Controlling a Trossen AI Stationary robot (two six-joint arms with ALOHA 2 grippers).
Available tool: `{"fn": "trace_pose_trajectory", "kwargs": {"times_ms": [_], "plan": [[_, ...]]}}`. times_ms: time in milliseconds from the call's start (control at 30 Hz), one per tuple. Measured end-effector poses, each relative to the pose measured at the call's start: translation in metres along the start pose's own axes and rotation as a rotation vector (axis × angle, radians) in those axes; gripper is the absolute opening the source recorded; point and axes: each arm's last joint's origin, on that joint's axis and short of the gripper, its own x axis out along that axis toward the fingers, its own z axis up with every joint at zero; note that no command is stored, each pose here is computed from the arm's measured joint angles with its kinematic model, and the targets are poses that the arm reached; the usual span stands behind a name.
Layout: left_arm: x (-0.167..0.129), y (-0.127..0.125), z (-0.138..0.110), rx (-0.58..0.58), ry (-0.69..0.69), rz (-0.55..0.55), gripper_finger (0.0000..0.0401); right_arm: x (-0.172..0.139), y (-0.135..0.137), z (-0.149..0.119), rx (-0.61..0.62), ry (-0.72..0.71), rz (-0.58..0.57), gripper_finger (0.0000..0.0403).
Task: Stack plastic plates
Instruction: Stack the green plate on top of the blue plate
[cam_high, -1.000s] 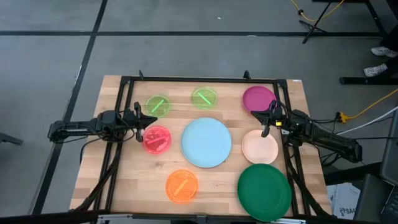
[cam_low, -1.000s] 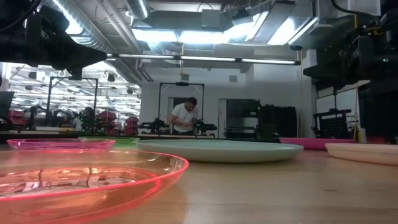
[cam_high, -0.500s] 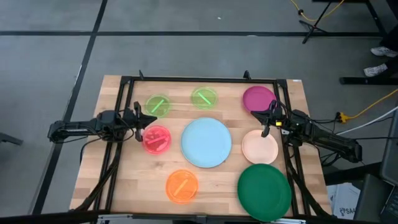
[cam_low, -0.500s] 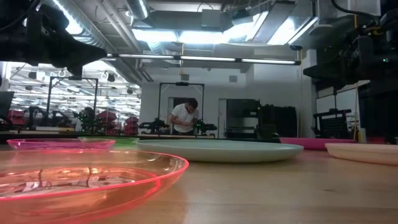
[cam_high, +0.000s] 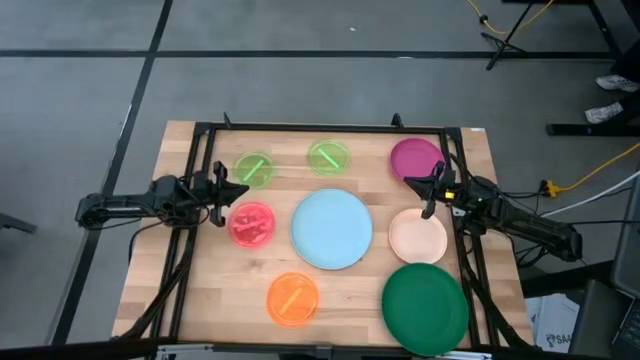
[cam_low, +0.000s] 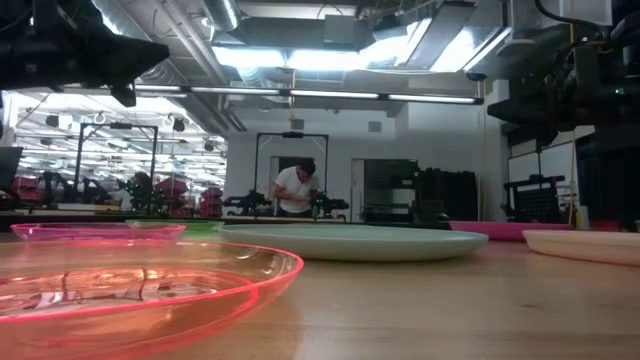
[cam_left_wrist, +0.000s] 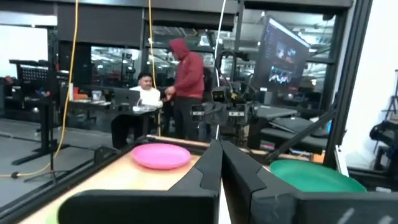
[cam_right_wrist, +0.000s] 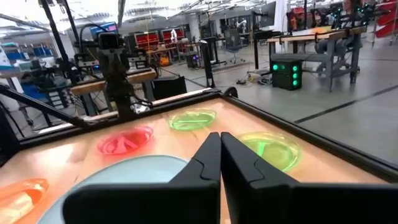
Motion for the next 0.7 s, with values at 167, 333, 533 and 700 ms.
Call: {"fn": "trace_pose_trajectory", "kwargs": {"times_ms": [167,333,533,700], "plan": [[0.003,-0.001,0.0,0.046,-0.003,-0.008,0.0004,0.0,0.001,-0.001,0.016,0.012,0.038,0.0001],[0.009,-0.002,0.006,0.08,-0.059,-0.02,0.0004,0.001,0.001,-0.001,0.008,0.02,0.039,0.0001],[0.017,-0.004,0.005,0.082,-0.065,-0.064,0.0004,0.005,0.001,-0.001,-0.034,0.031,0.043,0.0001],[0.026,-0.005,0.001,0.066,-0.057,-0.07,0.0004,0.014,0.004,0.01,-0.061,0.068,0.07,0.0001]]}}
